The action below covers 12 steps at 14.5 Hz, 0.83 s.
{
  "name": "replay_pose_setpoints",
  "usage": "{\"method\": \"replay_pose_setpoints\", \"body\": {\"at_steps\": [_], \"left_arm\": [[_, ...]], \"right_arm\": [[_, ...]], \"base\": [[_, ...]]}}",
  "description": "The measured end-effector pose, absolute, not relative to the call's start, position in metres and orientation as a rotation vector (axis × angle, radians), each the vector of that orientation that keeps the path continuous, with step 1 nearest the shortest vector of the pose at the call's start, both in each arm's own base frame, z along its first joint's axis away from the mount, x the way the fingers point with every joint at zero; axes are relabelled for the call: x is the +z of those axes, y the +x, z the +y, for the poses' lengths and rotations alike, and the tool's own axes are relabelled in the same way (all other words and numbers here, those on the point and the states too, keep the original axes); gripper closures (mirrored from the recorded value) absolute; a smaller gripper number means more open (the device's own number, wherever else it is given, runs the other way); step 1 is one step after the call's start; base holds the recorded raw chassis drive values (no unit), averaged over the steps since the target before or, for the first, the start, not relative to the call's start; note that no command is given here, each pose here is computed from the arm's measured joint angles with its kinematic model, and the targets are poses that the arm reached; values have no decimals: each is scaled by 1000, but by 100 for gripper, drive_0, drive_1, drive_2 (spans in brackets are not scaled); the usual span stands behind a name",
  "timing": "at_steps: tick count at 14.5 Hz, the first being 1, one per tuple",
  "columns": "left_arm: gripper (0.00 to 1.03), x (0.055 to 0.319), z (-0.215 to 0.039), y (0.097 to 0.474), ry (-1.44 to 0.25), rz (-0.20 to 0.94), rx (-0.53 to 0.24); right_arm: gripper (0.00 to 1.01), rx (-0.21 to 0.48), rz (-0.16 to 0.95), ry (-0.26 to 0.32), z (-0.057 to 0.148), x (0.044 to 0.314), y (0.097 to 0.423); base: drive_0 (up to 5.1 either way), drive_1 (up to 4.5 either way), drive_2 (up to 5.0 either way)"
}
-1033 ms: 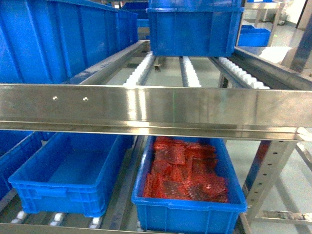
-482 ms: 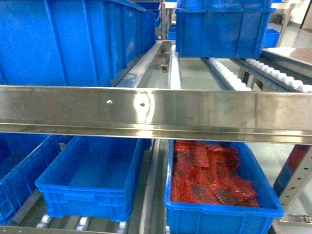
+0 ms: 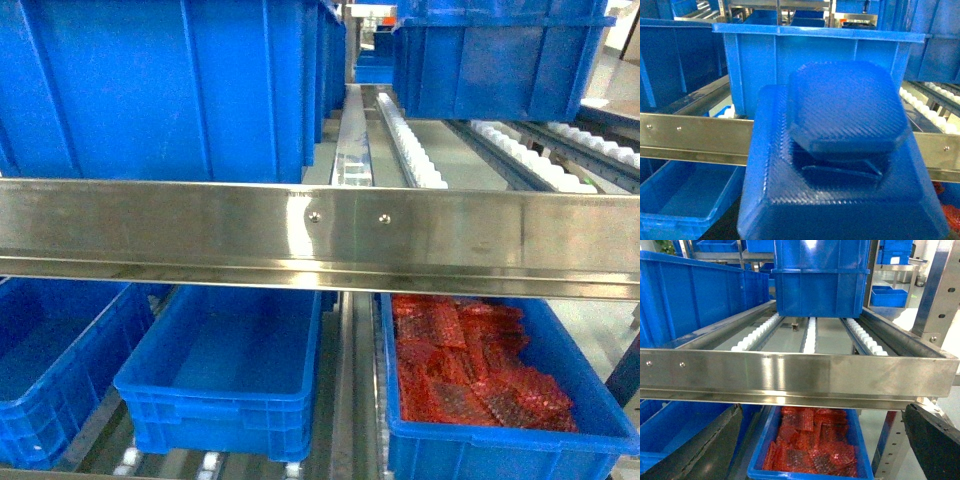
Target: Pick blue part to blue bin on bottom shelf
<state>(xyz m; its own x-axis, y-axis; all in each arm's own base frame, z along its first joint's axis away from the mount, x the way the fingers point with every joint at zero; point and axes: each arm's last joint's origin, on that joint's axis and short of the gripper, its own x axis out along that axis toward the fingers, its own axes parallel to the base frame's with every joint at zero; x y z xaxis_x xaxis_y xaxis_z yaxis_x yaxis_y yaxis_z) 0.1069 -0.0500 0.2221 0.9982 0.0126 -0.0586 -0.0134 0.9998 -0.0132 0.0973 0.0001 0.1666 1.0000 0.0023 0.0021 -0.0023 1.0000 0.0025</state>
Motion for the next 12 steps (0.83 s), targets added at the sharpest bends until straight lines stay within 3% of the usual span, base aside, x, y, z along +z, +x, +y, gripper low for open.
{"method": "replay_pose_setpoints", "body": {"at_steps": [12], "left_arm": [[60,222,-50,107,-14,58,13]], "right_arm": [[3,-1,-2,4,0,167,97]], "base": [[0,0,0]]}}
